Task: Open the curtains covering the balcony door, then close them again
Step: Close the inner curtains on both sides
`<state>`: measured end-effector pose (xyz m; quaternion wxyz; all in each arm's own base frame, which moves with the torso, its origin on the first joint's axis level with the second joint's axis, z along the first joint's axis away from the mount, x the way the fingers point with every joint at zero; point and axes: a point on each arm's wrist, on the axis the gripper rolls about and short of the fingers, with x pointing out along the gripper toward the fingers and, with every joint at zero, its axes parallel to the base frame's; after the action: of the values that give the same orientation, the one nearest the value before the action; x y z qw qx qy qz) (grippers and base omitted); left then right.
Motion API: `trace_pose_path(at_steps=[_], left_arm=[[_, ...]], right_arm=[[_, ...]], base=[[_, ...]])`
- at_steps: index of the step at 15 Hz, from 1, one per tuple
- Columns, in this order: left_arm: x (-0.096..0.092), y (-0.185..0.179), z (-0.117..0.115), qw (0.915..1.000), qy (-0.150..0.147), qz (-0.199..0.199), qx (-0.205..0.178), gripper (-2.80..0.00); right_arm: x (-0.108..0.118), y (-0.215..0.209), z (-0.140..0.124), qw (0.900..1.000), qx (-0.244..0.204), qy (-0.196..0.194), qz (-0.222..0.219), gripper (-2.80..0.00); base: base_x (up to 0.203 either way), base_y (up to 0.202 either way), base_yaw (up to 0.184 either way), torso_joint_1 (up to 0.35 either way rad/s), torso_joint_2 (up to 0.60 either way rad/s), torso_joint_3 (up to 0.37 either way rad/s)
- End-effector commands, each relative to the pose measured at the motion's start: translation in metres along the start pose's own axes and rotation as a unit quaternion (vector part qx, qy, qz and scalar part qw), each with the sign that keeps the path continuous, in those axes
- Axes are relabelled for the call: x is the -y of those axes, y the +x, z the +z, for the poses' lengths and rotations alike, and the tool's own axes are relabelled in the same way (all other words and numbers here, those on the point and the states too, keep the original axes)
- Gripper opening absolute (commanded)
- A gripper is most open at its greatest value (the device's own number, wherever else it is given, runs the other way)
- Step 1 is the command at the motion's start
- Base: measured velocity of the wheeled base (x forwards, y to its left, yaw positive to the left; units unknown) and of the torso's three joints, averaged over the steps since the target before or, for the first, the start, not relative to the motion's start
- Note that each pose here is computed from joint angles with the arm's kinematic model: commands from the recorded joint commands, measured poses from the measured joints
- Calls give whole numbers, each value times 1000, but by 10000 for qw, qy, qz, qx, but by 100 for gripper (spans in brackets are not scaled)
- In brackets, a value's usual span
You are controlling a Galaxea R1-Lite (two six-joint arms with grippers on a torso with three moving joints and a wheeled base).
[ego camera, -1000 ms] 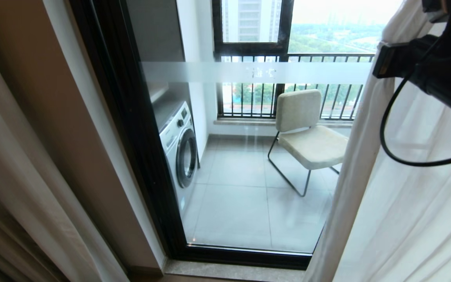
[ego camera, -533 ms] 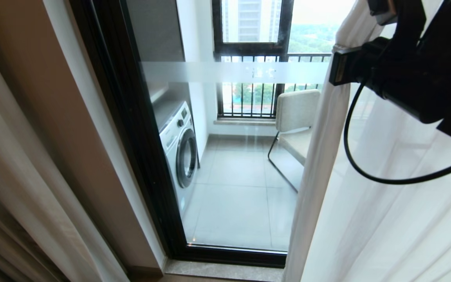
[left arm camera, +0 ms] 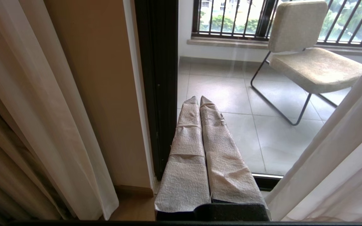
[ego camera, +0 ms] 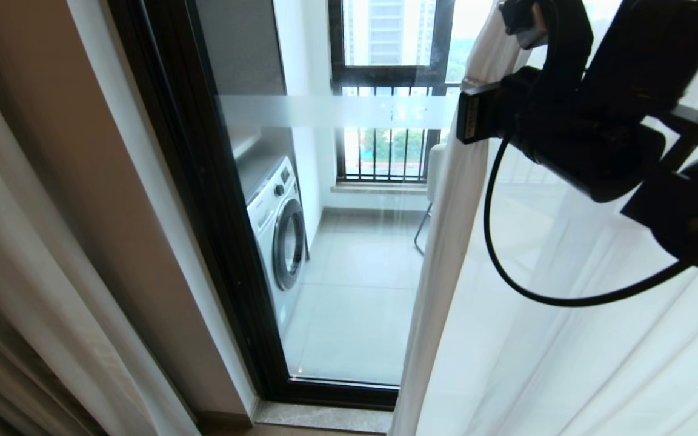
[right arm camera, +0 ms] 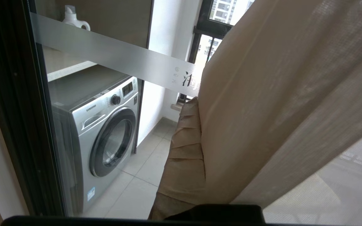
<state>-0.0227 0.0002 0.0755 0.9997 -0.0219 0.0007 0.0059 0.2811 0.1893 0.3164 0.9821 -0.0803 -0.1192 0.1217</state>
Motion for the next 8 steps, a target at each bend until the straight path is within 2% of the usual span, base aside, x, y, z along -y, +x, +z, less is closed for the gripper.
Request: trace_pose_path(at_steps=[1, 4, 8], left_arm=[[0, 0, 0, 10000, -3, -5, 1, -280], [0, 0, 0, 10000, -3, -5, 1, -280], [0, 0, 0, 10000, -3, -5, 1, -280]], right_arm=[[2, 1, 0, 10000, 45, 9, -57, -280], [24, 4, 0, 9990, 62, -5, -451, -280], [68, 10, -2, 9935, 52, -109, -1133, -280]], base=[[0, 0, 0, 0, 0, 0], [0, 0, 0, 0, 0, 0], [0, 0, 0, 0, 0, 0]])
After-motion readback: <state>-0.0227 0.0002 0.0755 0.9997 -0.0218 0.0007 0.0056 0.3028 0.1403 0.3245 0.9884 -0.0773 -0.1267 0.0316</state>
